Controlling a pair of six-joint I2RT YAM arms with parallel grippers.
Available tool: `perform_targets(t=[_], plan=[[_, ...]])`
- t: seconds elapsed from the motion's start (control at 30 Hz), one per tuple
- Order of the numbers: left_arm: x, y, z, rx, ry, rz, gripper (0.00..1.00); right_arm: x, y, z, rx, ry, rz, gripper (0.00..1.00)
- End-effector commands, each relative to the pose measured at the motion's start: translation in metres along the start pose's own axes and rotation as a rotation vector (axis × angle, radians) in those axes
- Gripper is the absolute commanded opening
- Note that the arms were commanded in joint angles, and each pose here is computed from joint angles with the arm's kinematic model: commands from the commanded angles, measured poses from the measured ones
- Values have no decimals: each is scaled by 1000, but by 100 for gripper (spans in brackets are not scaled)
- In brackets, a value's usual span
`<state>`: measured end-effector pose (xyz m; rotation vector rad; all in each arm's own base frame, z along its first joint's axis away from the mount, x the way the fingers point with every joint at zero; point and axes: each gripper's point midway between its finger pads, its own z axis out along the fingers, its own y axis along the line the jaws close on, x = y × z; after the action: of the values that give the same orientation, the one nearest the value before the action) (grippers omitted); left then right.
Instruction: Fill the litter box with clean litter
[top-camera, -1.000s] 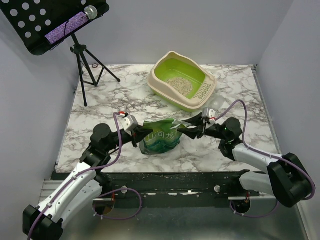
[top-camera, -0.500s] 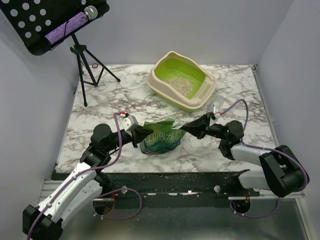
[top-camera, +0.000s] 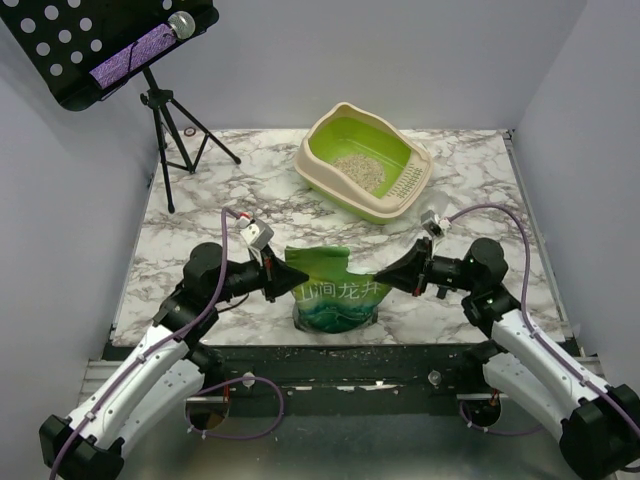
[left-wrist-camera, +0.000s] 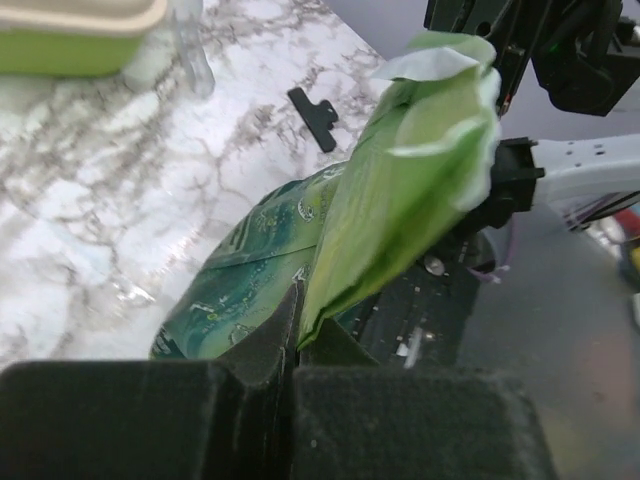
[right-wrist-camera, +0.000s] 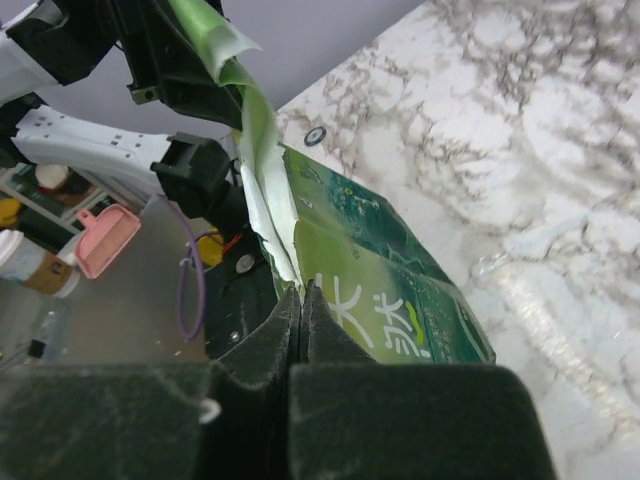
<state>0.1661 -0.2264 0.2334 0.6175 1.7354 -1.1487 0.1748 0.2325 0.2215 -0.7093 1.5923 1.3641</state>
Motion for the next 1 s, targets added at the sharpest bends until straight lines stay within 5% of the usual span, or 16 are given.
perform_targets(t=[0.0, 0.43, 0.97], plan=[[21, 10, -10, -125, 54, -297, 0, 19, 1, -10, 67, 79, 233, 0], [80, -6, -38, -219, 270, -696, 0, 84, 23, -32, 97, 287, 680, 1], [153, -36, -64, -149, 455, -1051, 0, 143, 41, -56, 170, 324, 1111, 0]])
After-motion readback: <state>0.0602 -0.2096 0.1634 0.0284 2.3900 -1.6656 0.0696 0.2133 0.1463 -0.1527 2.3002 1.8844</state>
